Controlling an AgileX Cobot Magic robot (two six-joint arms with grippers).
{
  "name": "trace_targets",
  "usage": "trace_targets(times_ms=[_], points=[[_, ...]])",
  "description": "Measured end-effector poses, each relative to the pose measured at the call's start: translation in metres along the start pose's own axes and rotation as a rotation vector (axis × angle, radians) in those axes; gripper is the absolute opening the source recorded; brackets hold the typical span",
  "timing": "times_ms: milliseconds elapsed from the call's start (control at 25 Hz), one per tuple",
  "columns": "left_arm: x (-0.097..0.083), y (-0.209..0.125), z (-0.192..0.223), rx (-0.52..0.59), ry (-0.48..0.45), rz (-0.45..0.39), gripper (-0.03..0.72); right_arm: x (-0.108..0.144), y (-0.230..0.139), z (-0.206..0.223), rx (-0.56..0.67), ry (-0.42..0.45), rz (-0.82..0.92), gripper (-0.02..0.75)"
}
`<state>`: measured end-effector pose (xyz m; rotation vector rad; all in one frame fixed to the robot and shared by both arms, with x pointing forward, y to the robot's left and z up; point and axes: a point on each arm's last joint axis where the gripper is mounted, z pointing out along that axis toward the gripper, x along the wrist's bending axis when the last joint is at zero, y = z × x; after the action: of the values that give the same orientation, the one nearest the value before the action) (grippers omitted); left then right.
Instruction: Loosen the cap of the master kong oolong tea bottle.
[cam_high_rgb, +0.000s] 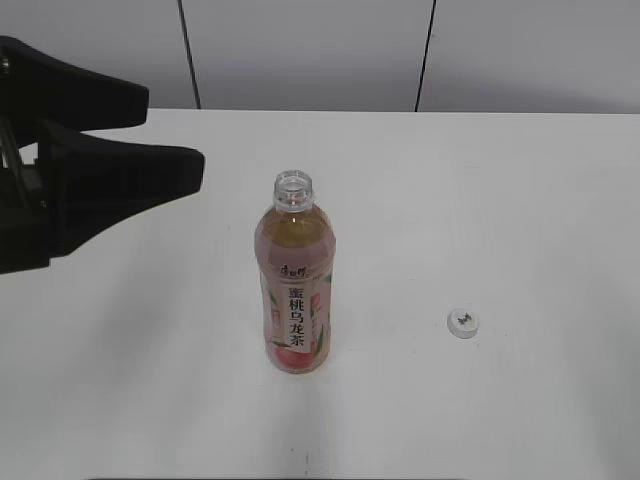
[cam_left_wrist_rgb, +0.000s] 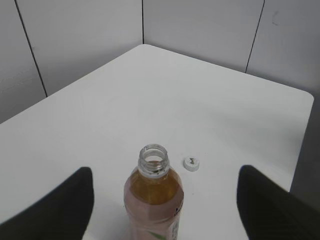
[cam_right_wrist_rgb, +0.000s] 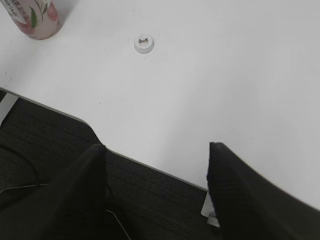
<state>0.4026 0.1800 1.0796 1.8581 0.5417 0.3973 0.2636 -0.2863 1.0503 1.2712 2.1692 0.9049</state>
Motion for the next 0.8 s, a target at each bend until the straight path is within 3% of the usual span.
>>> trace_targets(times_ms=[360, 560, 800], points=[[0.002, 0.001, 0.000, -0.016, 0.022, -0.025, 0.521, 0.000, 0.000, 0.000, 0.000, 0.000, 0.000, 0.483], [0.010, 0.008, -0.001, -0.090, 0.102, -0.115, 0.521, 0.000, 0.000, 0.000, 0.000, 0.000, 0.000, 0.483], [0.020, 0.015, -0.004, -0.183, 0.200, -0.136, 0.521, 0.000, 0.000, 0.000, 0.000, 0.000, 0.000, 0.482]])
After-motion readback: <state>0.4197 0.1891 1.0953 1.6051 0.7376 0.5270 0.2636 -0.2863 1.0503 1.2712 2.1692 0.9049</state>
